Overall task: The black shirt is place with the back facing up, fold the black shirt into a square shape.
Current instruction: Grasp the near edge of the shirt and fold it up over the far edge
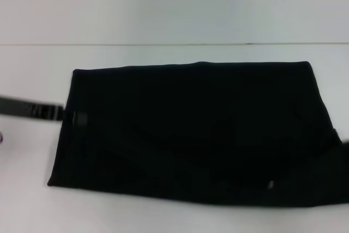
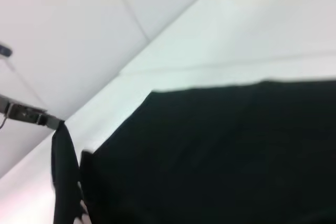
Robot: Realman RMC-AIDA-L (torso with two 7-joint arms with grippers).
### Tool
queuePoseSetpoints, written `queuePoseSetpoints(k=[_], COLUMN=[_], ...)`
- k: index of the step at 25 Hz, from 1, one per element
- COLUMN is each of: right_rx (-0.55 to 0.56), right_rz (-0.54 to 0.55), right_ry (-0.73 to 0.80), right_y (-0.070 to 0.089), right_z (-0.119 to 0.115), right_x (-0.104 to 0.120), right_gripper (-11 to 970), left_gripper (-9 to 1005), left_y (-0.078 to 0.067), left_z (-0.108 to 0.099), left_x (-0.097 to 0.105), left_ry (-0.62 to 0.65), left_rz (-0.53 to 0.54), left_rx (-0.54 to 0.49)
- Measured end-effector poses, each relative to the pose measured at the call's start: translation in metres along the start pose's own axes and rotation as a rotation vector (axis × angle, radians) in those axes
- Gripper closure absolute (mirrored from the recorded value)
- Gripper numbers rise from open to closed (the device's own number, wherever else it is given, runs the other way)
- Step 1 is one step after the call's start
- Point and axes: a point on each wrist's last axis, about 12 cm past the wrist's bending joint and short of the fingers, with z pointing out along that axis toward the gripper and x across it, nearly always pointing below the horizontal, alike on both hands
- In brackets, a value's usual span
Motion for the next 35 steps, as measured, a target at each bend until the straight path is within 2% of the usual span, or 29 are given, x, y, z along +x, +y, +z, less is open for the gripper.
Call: queuePoseSetpoints(k=[3, 6, 9, 12, 17, 23, 30, 35], right_rx=[0.049, 0.1, 0.146, 0.196, 0.297, 0.368, 0.42, 0.482], right_rz=[-0.008, -0.009, -0.014, -0.011, 0.0, -0.032, -0.06, -0.087], right_ry=[-0.025, -0.025, -0.008, -0.007, -0.022, -0.038, -0.055, -0.053], right_y=[-0.01, -0.02, -0.028, -0.032, -0.039, -0.041, -0.037, -0.034], right_z=[0.017, 0.039, 0.063, 0.083, 0.11, 0.129, 0.15, 0.163], right_x=[-0.02, -0.036, -0.049, -0.057, -0.072, -0.095, -0.133, -0.153], right_gripper=[924, 924, 924, 924, 923, 923, 923, 923], left_gripper=[997, 998, 998, 998, 997, 997, 998, 997], left_y=[0.004, 0.015, 0.029, 0.034, 0.031, 0.025, 0.021, 0.02], left_z=[0.003, 0.013, 0.025, 0.038, 0.049, 0.056, 0.056, 0.056], left_x=[-0.02, -0.035, -0.04, -0.041, -0.048, -0.066, -0.086, -0.096], left_ry=[-0.05, -0.127, -0.193, -0.225, -0.242, -0.241, -0.294, -0.329], left_rz=[0.013, -0.004, -0.028, -0.025, 0.007, 0.079, 0.116, 0.135], left_rx=[-0.073, -0.19, -0.304, -0.365, -0.398, -0.447, -0.504, -0.544])
